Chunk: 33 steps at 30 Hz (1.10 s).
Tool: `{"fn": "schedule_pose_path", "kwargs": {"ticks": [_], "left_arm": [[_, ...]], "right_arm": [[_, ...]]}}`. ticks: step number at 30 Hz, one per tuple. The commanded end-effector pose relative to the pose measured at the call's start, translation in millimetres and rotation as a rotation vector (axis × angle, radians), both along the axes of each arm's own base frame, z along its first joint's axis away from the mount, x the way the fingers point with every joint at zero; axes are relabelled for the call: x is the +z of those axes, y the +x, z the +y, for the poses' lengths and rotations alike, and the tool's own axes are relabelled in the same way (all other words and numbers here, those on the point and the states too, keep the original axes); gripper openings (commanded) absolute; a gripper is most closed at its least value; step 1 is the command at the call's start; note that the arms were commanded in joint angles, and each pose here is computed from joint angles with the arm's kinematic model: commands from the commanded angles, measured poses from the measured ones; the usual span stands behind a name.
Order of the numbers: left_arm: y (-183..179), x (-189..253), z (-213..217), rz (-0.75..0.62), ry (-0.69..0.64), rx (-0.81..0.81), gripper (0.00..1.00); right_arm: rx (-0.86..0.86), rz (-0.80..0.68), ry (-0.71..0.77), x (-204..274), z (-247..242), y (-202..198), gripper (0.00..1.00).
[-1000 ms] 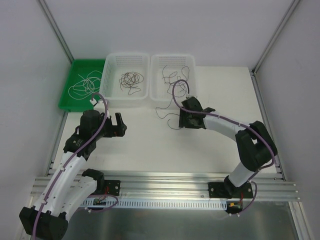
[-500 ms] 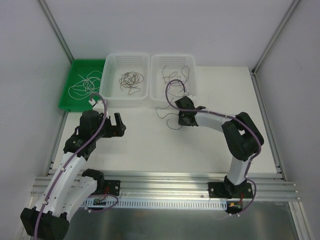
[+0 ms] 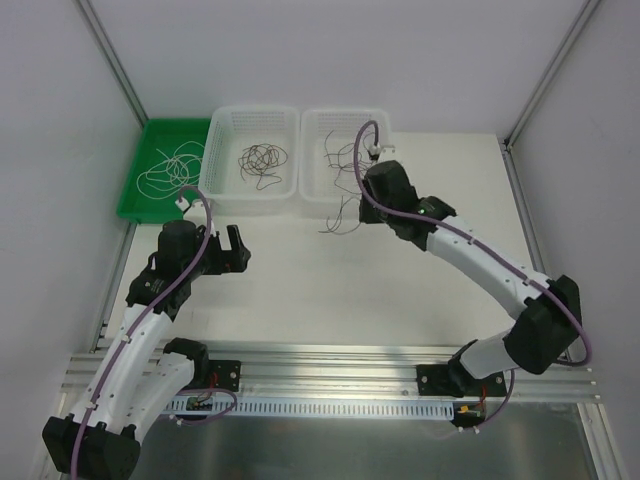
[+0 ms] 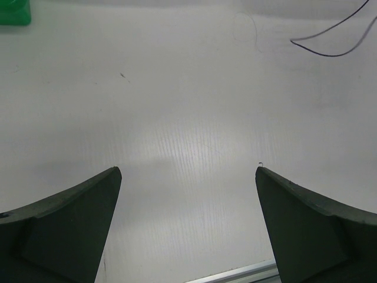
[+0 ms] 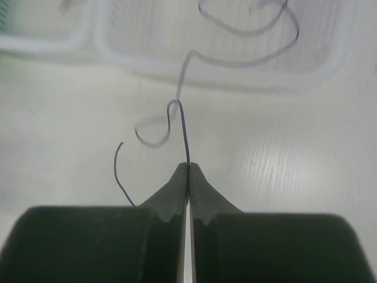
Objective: Untangle the cables
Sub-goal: Place the cable in the bin.
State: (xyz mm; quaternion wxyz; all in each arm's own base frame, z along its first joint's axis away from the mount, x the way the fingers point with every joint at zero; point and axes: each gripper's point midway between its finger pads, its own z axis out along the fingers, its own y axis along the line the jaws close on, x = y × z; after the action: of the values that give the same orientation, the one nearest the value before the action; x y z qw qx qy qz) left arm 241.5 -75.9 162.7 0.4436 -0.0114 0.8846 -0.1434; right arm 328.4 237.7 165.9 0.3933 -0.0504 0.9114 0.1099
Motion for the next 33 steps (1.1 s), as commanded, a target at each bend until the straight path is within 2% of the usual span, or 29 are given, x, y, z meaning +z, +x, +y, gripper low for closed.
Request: {"fn": "schedule_pose_path", "kwargs": {"ticks": [1, 4, 8, 11, 12, 15, 18, 19, 21, 22, 24, 28, 29, 31, 33], "left_arm": [[1, 4, 2, -0.015, -0.005, 0.001, 0.99], [1, 4, 4, -0.02, -0.005, 0.012, 0.99], [1, 3, 5, -0.017, -0.002, 0.018, 0.99], [1, 2, 7, -0.015, 0.003, 0.024, 0.99], [1, 1, 8, -0.014, 0.005, 0.028, 0.99], [2, 0, 8, -0.009, 0.008, 0.029, 0.99], [1, -2, 7, 0.0, 0.006, 0.027, 0.99], [1, -2, 7, -0.002, 0.005, 0.026, 0.99], [2, -1, 8, -0.003, 0.006, 0.029, 0.99], [1, -2, 7, -0.004, 0.006, 0.025, 0.99], [1, 0, 6, -0.005, 0.0, 0.023, 0.99], [1, 2, 7, -0.014, 0.0, 0.027, 0.99], [1, 3, 7, -0.022, -0.001, 0.025, 0.99], [0, 8, 8, -0.045, 0.004, 0.027, 0.99], [-1, 11, 9, -0.061, 0.008, 0.02, 0.99]], "right_arm": [[0.026, -0.203, 0.032, 98, -13, 19, 0.01], [-0.019, -0.331, 0.05, 145, -25, 53, 0.01], [-0.079, -0.464, 0.028, 182, -33, 104, 0.01], [-0.122, -0.51, -0.007, 180, -33, 150, 0.01], [-0.119, -0.481, -0.028, 158, -28, 168, 0.01], [-0.117, -0.458, -0.02, 146, -19, 199, 0.01], [-0.091, -0.376, -0.035, 101, -4, 220, 0.26], [-0.083, -0.355, -0.037, 89, -1, 221, 0.38], [-0.076, -0.345, -0.037, 84, -1, 219, 0.49], [-0.074, -0.366, -0.026, 95, -5, 217, 0.64], [-0.059, -0.36, -0.041, 97, -15, 212, 0.78], [-0.071, -0.382, -0.06, 131, -47, 190, 0.91], [-0.087, -0.419, -0.05, 156, -60, 178, 0.94], [-0.127, -0.395, -0.08, 150, -87, 165, 0.96], [-0.168, -0.428, -0.073, 173, -112, 143, 0.96]]}}
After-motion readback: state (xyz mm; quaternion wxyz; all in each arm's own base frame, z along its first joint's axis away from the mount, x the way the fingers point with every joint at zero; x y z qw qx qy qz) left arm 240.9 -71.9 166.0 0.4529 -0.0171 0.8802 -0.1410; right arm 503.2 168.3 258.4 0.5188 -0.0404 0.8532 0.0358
